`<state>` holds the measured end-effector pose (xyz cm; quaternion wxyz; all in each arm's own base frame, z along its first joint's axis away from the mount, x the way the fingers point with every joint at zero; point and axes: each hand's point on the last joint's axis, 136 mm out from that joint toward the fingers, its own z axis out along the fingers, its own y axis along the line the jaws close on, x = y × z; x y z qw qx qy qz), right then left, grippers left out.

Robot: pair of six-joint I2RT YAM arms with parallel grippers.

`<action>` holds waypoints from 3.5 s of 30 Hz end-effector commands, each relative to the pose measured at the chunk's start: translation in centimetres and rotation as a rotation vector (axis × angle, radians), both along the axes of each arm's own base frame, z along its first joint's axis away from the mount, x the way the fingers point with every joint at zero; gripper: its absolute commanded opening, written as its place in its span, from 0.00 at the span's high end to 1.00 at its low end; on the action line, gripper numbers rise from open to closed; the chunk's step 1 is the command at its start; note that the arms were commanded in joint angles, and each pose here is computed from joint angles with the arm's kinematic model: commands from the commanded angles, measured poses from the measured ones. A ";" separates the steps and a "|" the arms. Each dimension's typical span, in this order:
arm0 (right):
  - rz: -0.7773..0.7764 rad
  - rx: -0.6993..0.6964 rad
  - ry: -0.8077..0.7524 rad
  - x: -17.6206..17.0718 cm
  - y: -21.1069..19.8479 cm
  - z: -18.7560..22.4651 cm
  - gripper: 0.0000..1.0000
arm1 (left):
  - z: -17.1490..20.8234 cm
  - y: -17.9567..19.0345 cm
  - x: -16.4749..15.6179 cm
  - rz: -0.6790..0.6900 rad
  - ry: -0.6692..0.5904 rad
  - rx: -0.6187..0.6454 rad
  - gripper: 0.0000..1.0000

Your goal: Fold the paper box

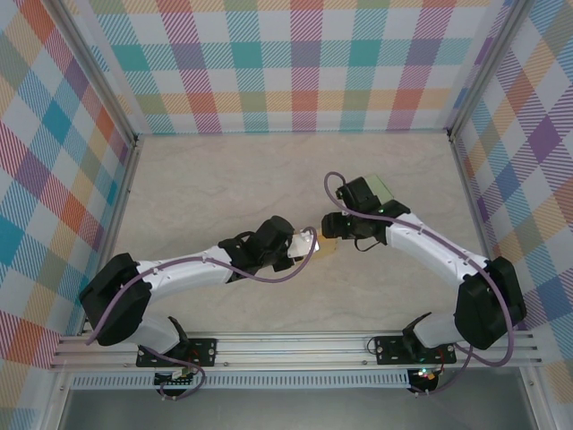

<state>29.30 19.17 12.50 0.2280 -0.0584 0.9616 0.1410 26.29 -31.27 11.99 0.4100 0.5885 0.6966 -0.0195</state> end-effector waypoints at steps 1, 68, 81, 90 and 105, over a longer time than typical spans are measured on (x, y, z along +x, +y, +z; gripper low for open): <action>-0.021 0.002 0.058 -1.3 -1.2 -1.9 0.43 | -1.6 1.1 -0.2 0.046 0.040 0.064 0.64; -0.024 0.064 0.137 -3.8 -1.9 -5.9 0.74 | -2.4 6.7 -1.0 1.020 0.609 -0.635 0.73; -0.003 0.094 0.112 -2.8 -1.0 -3.9 0.70 | 5.6 0.7 0.6 0.307 0.230 -0.445 0.08; 0.003 0.111 0.114 -3.0 -0.7 -3.5 0.68 | 0.9 -1.2 1.6 0.108 0.146 -0.121 0.05; 0.006 0.117 0.062 -2.6 -0.8 -0.6 0.64 | -2.1 0.4 3.8 0.094 0.046 0.168 0.50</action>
